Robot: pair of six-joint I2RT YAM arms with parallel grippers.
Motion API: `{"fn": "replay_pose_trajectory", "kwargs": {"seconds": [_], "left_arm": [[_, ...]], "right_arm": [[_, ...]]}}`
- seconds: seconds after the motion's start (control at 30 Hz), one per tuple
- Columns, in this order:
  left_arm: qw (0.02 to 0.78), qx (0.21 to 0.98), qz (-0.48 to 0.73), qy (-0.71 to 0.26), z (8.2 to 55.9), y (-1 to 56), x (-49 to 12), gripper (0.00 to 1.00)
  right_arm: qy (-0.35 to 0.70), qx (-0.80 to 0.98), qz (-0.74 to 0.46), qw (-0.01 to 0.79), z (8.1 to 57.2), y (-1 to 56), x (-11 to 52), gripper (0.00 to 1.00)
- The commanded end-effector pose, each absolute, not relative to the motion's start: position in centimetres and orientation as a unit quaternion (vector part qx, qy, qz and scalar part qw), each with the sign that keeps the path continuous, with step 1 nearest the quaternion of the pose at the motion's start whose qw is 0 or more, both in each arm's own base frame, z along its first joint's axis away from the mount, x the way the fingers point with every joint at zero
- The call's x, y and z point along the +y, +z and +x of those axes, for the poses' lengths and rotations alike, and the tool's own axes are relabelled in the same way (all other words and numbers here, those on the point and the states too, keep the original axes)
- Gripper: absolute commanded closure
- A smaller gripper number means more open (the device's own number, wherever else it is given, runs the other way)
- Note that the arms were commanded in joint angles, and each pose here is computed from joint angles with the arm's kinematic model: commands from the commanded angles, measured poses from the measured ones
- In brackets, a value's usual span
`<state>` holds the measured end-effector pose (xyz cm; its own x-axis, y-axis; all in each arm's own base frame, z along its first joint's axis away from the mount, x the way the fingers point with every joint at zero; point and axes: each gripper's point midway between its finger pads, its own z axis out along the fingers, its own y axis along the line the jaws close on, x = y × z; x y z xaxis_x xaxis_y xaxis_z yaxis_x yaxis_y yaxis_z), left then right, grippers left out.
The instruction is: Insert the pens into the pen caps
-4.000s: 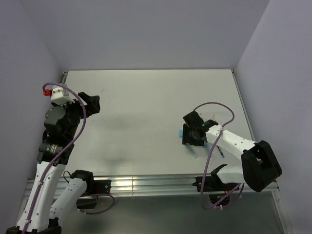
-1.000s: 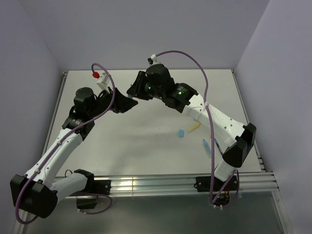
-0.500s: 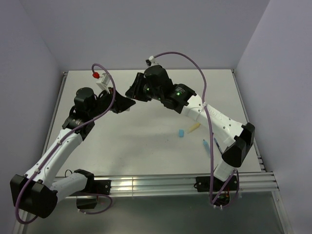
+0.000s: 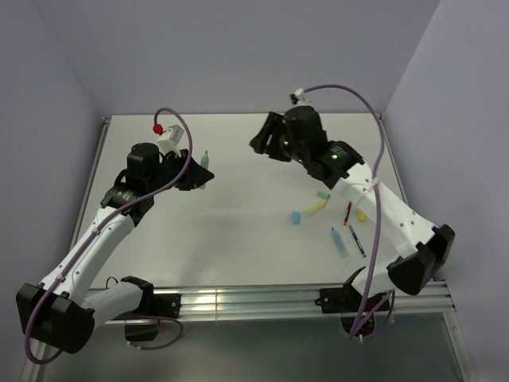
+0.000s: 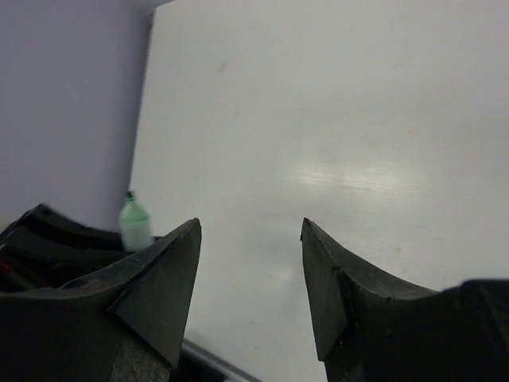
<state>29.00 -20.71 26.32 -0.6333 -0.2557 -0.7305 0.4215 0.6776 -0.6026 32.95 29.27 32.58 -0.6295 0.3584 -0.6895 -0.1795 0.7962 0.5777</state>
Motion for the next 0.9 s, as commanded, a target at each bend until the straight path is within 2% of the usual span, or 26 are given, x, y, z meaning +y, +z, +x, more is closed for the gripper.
{"fn": "replay_pose_trajectory", "kwargs": {"seconds": [0.0,0.03,0.2,0.33,0.53,0.77,0.87], "left_arm": [[0.453,0.821,0.049,-0.344,29.1,26.9,-18.9,1.00],[0.456,0.821,0.048,-0.340,28.9,26.9,-18.6,1.00],[0.461,0.817,0.047,-0.342,27.8,26.3,-18.2,1.00],[0.468,0.817,0.044,-0.334,27.3,26.3,-17.6,1.00],[0.470,0.813,0.046,-0.340,26.9,26.4,-17.6,1.00],[0.467,0.814,0.046,-0.342,26.8,26.2,-17.7,1.00],[0.464,0.816,0.046,-0.342,26.9,26.0,-17.8,1.00]], "right_arm": [[0.245,0.838,0.113,0.475,33.8,32.5,20.9,0.39],[0.213,0.849,0.128,0.467,33.8,30.0,18.9,0.38],[0.118,0.855,0.206,0.462,33.2,25.1,9.0,0.38],[0.059,0.876,0.226,0.422,32.8,20.1,5.0,0.38],[0.019,0.889,0.248,0.384,34.3,16.0,2.2,0.40],[-0.052,0.930,0.180,0.316,36.0,11.5,1.2,0.50],[-0.071,0.936,0.161,0.304,36.3,10.2,0.8,0.49]]}}
